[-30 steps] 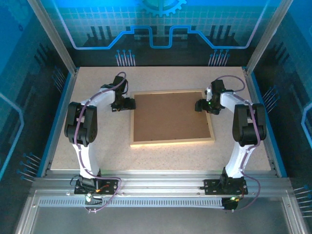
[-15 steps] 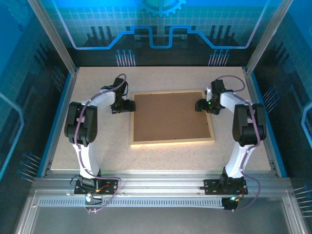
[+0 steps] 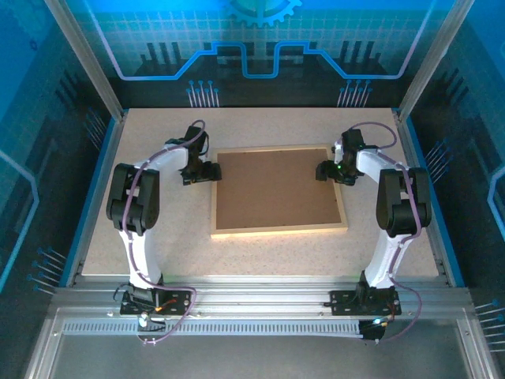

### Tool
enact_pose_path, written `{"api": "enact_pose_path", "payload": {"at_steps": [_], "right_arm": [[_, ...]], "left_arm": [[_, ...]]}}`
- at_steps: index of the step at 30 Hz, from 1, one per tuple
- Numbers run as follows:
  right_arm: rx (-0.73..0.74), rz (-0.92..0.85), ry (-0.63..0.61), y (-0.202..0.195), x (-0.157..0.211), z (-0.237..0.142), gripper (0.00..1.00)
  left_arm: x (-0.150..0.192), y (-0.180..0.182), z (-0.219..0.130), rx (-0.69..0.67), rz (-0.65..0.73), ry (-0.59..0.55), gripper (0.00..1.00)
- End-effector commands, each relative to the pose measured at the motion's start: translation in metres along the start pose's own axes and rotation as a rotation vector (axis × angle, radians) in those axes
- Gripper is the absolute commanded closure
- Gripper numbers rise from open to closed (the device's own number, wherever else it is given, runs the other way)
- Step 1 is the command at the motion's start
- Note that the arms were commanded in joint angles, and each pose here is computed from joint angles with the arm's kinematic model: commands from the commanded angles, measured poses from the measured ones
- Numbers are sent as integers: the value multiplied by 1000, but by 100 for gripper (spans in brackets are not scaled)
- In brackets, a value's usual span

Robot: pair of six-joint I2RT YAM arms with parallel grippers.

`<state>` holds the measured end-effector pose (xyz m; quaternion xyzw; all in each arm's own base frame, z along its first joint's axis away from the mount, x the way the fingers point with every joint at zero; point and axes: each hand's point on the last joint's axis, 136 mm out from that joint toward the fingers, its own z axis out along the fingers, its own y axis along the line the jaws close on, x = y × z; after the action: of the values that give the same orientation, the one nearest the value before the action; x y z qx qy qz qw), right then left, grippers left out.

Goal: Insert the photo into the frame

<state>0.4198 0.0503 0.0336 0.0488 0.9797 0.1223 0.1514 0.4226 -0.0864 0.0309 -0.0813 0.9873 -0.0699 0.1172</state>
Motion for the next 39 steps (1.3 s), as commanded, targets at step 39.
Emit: {"api": "enact_pose_path", "payload": {"at_steps": [39], "right_arm": [[-58,-46,22,33,-3,3,24]], "left_arm": [[0,-75,-1,144,69,41,24]]}}
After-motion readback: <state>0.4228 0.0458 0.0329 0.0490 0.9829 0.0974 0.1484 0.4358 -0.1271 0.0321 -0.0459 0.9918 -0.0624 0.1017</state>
